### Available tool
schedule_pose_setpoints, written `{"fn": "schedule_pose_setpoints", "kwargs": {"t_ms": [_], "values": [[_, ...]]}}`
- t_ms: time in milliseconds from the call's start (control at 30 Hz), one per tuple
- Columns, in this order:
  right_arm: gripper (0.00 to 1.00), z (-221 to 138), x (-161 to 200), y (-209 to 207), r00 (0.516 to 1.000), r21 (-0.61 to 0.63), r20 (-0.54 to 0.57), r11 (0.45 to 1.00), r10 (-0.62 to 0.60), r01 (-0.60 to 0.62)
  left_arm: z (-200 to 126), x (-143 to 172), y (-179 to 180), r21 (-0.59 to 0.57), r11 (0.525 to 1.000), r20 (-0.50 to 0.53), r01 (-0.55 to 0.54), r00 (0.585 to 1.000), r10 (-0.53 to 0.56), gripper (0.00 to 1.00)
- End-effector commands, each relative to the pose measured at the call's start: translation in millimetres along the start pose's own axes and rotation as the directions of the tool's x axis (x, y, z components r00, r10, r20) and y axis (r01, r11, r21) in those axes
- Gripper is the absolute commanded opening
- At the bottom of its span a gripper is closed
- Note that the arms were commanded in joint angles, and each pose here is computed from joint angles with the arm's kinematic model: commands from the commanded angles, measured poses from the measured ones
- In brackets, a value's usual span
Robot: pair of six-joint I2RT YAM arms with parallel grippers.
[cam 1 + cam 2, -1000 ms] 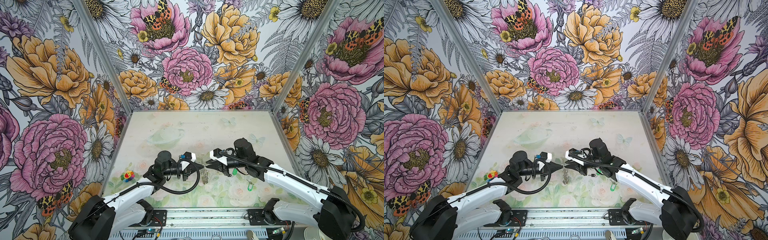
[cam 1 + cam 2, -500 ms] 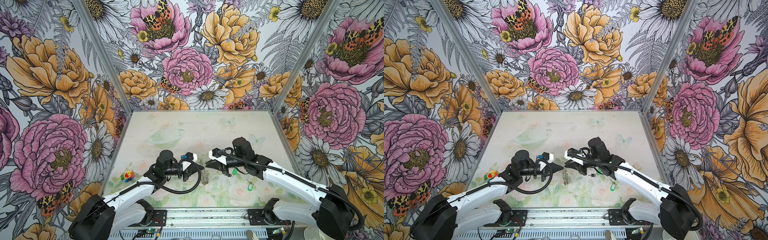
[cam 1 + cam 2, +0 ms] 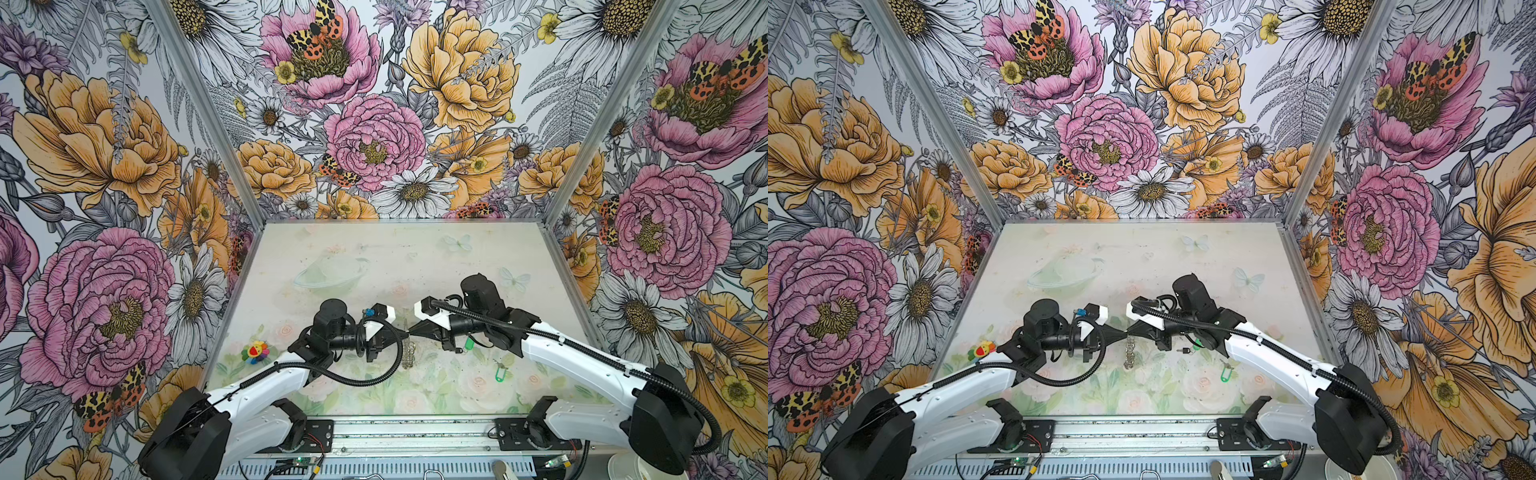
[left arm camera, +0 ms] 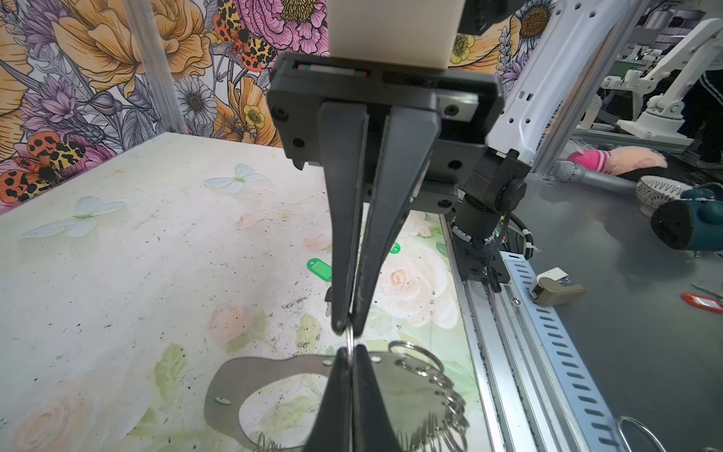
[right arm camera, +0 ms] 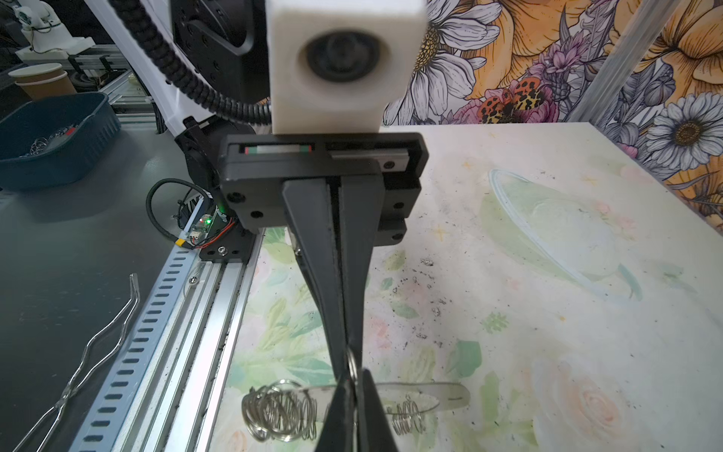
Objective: Attach keys to a key ring
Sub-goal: Pass the keyring.
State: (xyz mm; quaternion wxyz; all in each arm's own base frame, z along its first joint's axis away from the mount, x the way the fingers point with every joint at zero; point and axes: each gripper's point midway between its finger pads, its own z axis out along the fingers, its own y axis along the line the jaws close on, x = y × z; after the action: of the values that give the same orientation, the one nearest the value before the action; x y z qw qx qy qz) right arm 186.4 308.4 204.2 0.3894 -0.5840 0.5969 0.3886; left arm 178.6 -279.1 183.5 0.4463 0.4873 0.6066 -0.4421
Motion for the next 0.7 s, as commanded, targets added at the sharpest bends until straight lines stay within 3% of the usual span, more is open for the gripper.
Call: {"fn": "schedule_pose_setpoints", "kwargs": {"t_ms": [0,100,300,667], "values": [[0.02,1,-9,1,1.000,-0.012,0.016,1.000,-0.017,0.017,1,-16,-3,0.016,0.998,0.034,-0.060,0.998,0.059,0.00],[0.00,1,-11,1,1.000,-0.010,0.017,1.000,-0.015,0.016,0,-16,-2,0.008,0.998,0.034,-0.060,0.998,0.060,0.00],[0.00,-4,-20,3,0.999,-0.013,0.042,1.000,-0.017,0.017,-1,-16,0,-0.012,0.998,0.036,-0.066,0.997,0.066,0.13],[0.00,-10,-33,10,0.996,-0.032,0.081,0.999,-0.037,0.040,-2,-17,-1,-0.009,0.998,0.046,-0.065,0.997,0.066,0.14]]}}
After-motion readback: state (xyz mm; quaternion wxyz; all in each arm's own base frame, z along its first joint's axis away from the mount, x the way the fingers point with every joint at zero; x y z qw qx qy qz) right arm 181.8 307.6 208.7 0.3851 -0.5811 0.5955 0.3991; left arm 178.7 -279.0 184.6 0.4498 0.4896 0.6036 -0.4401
